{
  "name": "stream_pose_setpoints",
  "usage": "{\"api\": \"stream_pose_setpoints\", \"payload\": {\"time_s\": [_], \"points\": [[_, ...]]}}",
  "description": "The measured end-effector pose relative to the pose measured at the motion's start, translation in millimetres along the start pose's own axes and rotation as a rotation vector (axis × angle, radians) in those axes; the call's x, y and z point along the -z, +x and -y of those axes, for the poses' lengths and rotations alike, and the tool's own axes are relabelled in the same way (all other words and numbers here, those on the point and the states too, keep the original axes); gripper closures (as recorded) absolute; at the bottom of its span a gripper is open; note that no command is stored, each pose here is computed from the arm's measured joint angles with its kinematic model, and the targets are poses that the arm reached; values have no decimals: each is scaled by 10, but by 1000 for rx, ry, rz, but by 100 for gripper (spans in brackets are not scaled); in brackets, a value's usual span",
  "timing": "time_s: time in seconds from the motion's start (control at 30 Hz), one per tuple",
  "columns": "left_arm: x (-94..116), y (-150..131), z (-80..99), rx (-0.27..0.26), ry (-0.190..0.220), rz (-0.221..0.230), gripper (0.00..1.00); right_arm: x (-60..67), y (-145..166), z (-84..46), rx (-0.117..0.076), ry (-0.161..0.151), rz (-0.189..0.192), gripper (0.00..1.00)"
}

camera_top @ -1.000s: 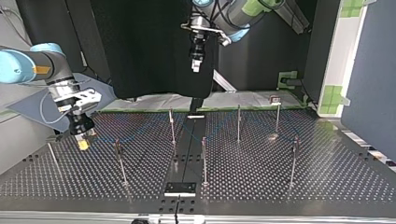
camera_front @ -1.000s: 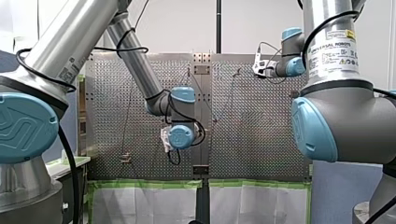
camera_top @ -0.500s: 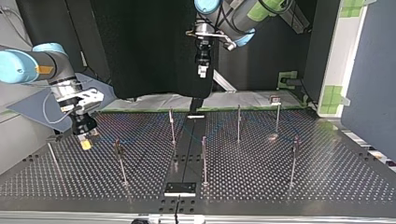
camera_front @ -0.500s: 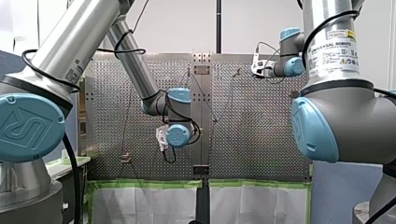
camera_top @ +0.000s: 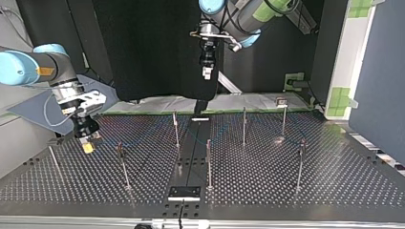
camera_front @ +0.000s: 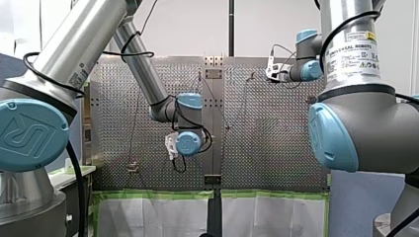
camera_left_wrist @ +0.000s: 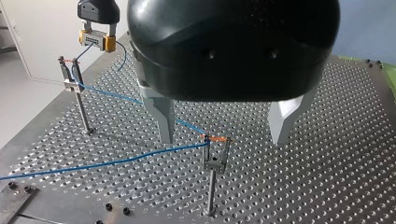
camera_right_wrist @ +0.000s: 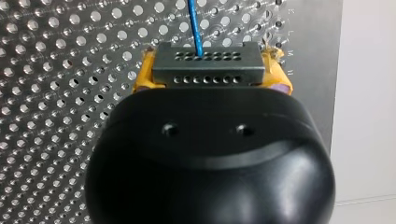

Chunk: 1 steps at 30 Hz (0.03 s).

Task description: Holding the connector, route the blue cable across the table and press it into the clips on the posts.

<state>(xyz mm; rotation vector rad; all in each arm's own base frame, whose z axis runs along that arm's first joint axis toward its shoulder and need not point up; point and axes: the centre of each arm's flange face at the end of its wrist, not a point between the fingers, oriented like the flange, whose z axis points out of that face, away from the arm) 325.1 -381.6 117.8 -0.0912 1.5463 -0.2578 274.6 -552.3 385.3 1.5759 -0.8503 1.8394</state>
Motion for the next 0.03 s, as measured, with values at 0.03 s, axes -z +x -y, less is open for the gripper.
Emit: {"api": "stream_pose_setpoints", "payload": {"time_s": [0.03], "points": [[0, 0, 0, 0, 0, 0, 0, 0, 0, 0, 0, 0, 0, 100]]}}
